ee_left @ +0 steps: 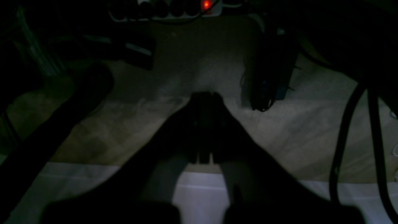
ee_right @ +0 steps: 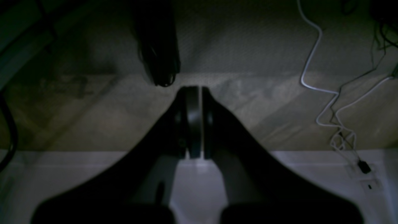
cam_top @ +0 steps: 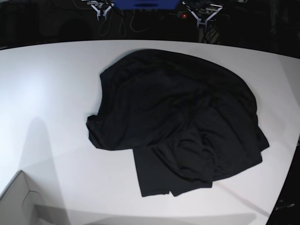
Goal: Layout the t-shirt on the table in an organized manner, then fold the t-shirt properly
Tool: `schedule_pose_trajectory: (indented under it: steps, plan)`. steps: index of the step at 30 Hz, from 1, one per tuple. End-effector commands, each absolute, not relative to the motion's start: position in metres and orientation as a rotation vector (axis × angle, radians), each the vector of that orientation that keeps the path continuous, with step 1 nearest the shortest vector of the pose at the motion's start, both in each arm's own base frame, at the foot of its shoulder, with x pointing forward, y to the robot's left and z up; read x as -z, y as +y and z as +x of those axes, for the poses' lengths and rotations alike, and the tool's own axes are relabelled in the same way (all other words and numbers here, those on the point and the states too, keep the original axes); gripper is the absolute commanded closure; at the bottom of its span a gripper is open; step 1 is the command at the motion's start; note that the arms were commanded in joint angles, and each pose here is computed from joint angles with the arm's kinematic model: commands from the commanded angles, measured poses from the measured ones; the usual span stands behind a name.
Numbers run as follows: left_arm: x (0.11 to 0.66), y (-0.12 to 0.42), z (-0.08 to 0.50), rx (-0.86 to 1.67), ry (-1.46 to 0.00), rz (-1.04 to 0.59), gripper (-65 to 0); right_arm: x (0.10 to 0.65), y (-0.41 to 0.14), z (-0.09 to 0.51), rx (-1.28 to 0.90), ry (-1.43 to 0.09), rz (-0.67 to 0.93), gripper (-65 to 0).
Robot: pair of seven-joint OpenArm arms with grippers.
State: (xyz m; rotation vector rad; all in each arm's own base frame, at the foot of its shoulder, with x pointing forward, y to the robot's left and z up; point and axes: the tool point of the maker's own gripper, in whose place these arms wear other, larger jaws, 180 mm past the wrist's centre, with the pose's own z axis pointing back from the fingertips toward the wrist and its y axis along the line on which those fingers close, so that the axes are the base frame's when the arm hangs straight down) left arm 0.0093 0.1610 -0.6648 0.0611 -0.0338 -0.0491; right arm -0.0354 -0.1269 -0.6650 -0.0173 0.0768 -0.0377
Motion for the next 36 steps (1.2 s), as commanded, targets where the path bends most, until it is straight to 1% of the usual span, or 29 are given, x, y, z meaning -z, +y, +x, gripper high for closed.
schedule_pose_trajectory:
  steps: [1, 5, 8, 11, 14, 18, 27, 31, 34, 36]
  plan:
    - [0.665, 0.159, 0.009, 0.045, -0.034, 0.061, 0.0, 0.665, -0.124, -0.035, 0.039, 0.076, -0.002, 0.0]
    - [0.665, 0.161, 0.012, 0.048, -0.042, 0.06, 0.0, 0.665, -0.124, -0.034, 0.046, 0.075, -0.002, 0.0]
    - [0.663, 0.169, 0.03, 0.039, -0.118, 0.072, 0.0, 0.665, -0.124, -0.034, 0.046, 0.075, -0.002, 0.0]
    - [0.661, 0.166, 0.033, 0.042, -0.177, 0.066, 0.0, 0.665, -0.124, -0.034, 0.041, 0.075, -0.002, 0.0]
    - [0.659, 0.161, 0.026, 0.045, -0.206, 0.055, 0.0, 0.665, -0.126, -0.025, 0.039, 0.043, -0.004, 0.0]
    - [0.659, 0.151, 0.023, 0.044, -0.206, 0.039, 0.0, 0.664, -0.133, -0.02, 0.041, 0.006, -0.015, 0.0]
    - [0.659, 0.157, 0.022, 0.048, -0.204, 0.046, 0.0, 0.664, -0.132, -0.03, 0.036, 0.02, -0.014, 0.0]
    - [0.659, 0.156, 0.004, 0.049, -0.183, 0.045, 0.0, 0.663, -0.141, -0.038, 0.034, 0.025, -0.027, 0.0]
    - [0.658, 0.169, -0.008, 0.057, -0.165, 0.063, 0.0, 0.662, -0.143, -0.055, 0.034, 0.049, -0.031, 0.0]
    - [0.657, 0.174, -0.011, 0.056, -0.162, 0.071, 0.0, 0.66, -0.151, -0.056, 0.032, 0.033, -0.044, 0.0]
